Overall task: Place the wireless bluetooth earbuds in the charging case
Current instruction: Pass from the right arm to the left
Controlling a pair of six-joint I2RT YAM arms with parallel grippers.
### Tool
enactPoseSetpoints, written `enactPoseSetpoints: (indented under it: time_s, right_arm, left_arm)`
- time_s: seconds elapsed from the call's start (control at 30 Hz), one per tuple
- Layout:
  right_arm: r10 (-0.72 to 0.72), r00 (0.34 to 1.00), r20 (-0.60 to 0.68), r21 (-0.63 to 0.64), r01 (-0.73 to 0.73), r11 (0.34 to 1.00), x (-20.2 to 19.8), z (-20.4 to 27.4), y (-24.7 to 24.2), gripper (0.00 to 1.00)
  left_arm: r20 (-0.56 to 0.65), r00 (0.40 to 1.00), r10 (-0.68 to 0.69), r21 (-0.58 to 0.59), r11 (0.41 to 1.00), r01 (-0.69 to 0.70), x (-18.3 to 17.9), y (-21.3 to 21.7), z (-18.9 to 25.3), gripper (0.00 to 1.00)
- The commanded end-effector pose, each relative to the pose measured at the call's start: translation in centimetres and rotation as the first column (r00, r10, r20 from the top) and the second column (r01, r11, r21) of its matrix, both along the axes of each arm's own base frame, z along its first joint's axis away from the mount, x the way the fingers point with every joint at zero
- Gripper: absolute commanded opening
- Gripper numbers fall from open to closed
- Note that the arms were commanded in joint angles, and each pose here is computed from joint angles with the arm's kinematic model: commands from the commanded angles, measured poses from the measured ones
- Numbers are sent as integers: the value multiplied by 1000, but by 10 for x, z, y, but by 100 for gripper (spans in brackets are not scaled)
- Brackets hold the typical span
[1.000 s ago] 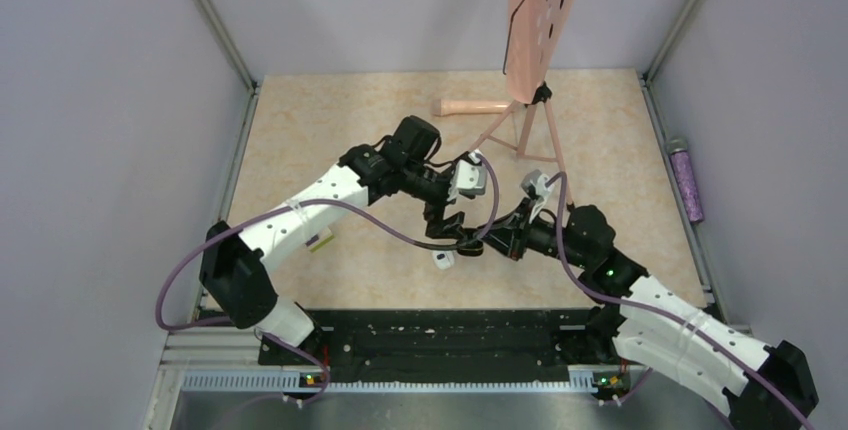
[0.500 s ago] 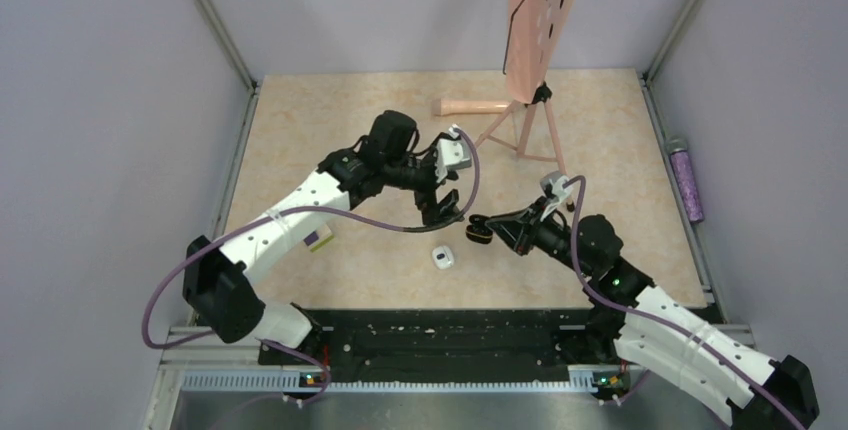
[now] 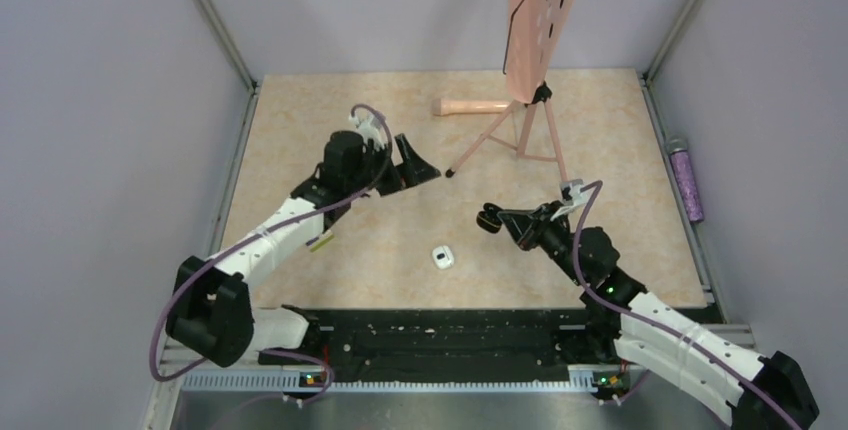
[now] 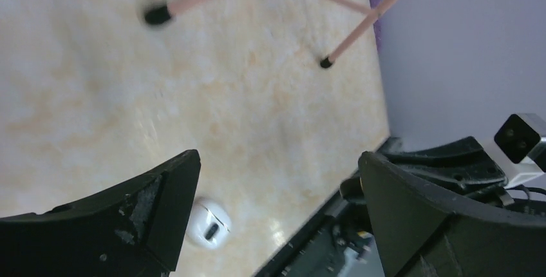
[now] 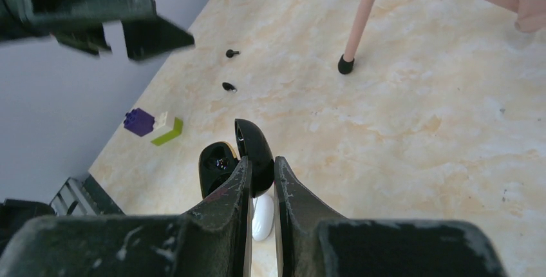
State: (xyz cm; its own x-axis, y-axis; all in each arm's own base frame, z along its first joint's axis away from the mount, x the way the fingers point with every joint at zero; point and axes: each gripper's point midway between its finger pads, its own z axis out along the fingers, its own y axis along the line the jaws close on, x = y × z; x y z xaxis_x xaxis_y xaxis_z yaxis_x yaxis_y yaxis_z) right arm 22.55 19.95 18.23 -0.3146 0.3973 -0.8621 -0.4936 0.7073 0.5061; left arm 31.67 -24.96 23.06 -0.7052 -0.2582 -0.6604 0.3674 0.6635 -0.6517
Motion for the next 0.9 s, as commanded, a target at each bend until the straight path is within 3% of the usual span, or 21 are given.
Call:
enactPoseSetpoints:
  time_s: [0.0, 0.17, 0.3, 0.5, 0.7, 0.87]
  right_arm:
    - [-111, 994, 18, 168, 106, 980, 17, 25, -8, 0]
    - [-127, 989, -71, 156, 137, 978, 27, 19, -2, 0]
    - [-125, 987, -102, 115, 136, 984, 32, 16, 3, 0]
    - [-176, 980, -92, 106, 186, 977, 37, 22, 0, 0]
    - [-218, 974, -64, 94, 223, 970, 35, 26, 2, 0]
    - [-238, 970, -48, 96, 241, 966, 32, 26, 5, 0]
  left_arm:
    - [-310, 949, -56, -432, 898, -88, -27, -32, -14, 99]
    - [-281, 955, 96, -353, 915, -195, -31, -20, -20, 99]
    - [-257, 961, 98, -321, 930, -181, -33, -19, -4, 99]
    - [-364, 929, 74, -318, 927, -199, -40, -40, -2, 99]
    - [-452, 886, 101, -215, 952, -218, -49, -67, -11, 99]
    - [-494, 866, 75, -240, 946, -219, -55, -81, -17, 99]
